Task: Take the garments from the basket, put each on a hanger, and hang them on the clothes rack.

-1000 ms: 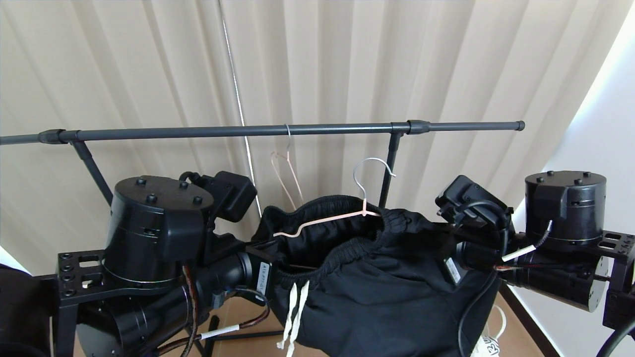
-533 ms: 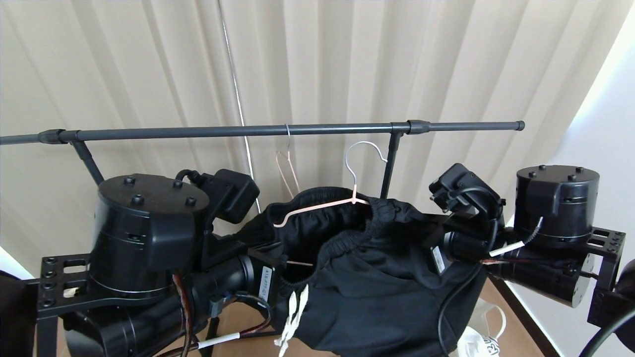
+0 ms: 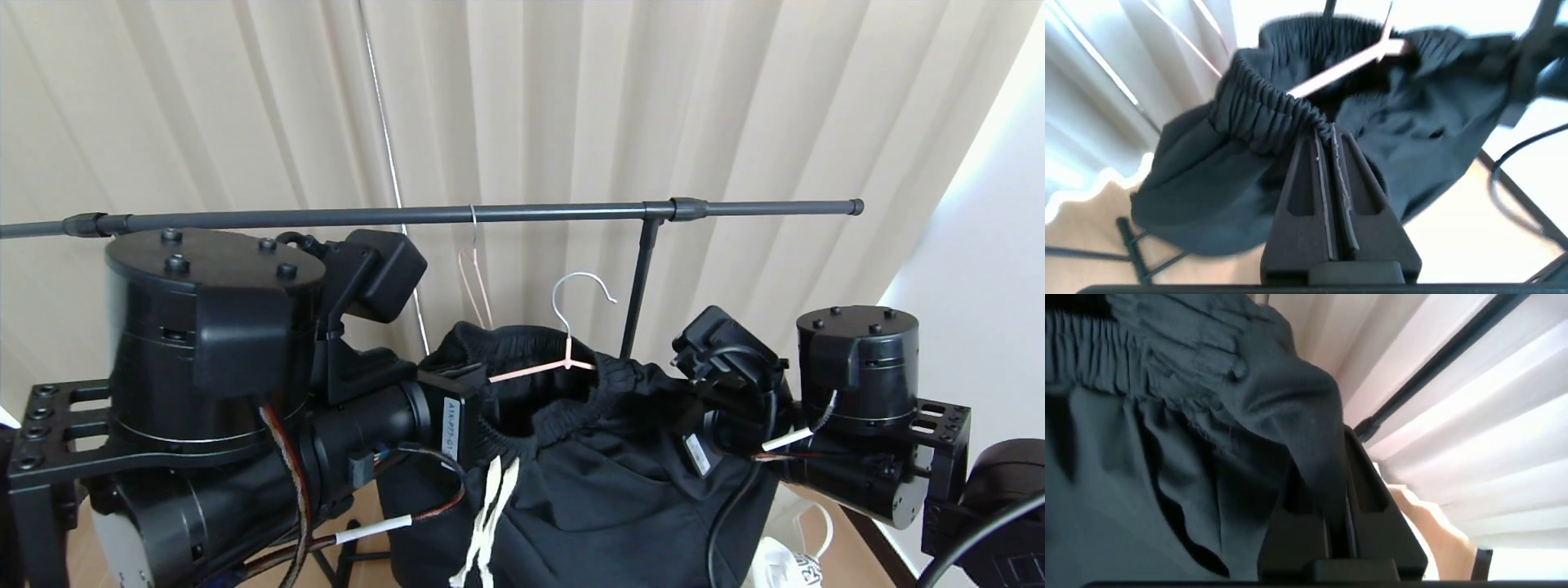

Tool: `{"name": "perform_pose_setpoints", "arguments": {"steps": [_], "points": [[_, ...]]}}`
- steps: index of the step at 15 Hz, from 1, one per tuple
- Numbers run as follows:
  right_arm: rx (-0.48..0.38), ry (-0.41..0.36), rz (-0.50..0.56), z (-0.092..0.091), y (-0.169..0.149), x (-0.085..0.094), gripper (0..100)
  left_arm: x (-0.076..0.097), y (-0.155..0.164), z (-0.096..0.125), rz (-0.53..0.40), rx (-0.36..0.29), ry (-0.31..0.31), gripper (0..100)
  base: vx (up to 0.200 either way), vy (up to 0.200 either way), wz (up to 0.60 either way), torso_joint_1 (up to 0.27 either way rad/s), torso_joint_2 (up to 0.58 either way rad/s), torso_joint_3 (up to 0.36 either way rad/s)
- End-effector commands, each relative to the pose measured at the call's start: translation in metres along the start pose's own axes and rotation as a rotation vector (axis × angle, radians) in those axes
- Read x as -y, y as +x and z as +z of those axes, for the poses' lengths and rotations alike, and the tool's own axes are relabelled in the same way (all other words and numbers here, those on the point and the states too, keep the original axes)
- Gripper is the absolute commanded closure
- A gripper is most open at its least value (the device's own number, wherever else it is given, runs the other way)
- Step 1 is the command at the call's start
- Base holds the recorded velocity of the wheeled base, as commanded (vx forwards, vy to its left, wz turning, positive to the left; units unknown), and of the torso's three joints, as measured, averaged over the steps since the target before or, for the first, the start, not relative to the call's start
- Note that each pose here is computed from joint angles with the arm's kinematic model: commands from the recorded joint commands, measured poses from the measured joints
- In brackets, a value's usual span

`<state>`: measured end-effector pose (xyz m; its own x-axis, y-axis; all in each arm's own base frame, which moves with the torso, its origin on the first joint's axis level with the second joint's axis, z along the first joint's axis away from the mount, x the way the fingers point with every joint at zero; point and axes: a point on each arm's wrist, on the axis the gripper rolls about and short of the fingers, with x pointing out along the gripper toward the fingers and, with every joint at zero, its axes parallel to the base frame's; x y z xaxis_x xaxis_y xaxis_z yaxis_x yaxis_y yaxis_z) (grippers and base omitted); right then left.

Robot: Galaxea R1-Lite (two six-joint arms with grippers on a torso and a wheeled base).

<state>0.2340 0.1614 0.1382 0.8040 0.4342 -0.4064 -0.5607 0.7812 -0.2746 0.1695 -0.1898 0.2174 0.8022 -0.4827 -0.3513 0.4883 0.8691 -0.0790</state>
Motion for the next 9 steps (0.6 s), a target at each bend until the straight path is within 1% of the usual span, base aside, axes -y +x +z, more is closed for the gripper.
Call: {"name": "perform_pose_setpoints", "arguments": {"steps": [1, 2, 5, 6, 7, 8, 9], "points": [[-0.032, -0.05, 0.012, -0.009, -0.001, -0.003, 100, -0.001, -0.003, 0.004, 0.0, 0.017, -0.006, 100, 0.0, 0.0, 0.0, 0.0, 0.0, 0.0], [-0.039, -0.08, 0.014, -0.011, -0.001, -0.003, 100, -0.001, -0.003, 0.004, 0.0, 0.017, -0.006, 100, 0.0, 0.0, 0.0, 0.0, 0.0, 0.0], [-0.065, -0.131, 0.016, -0.018, -0.002, -0.003, 100, -0.002, -0.008, 0.007, -0.005, 0.031, -0.011, 100, 0.0, 0.0, 0.0, 0.0, 0.0, 0.0], [-0.056, -0.132, 0.014, -0.016, -0.001, -0.003, 100, -0.002, -0.008, 0.005, -0.004, 0.029, -0.01, 100, 0.0, 0.0, 0.0, 0.0, 0.0, 0.0], [-0.012, -0.116, 0.001, -0.01, 0.003, -0.001, 100, -0.003, -0.009, 0.001, -0.005, 0.015, -0.005, 100, 0.0, 0.0, 0.0, 0.0, 0.0, 0.0], [0.009, -0.101, -0.008, -0.007, 0.004, -0.001, 100, -0.002, -0.009, -0.002, -0.01, 0.004, 0.0, 100, 0.0, 0.0, 0.0, 0.0, 0.0, 0.0], [0.055, -0.045, -0.037, -0.003, 0.007, 0.0, 100, -0.002, -0.008, -0.008, -0.039, -0.02, 0.006, 100, 0.0, 0.0, 0.0, 0.0, 0.0, 0.0]]}}
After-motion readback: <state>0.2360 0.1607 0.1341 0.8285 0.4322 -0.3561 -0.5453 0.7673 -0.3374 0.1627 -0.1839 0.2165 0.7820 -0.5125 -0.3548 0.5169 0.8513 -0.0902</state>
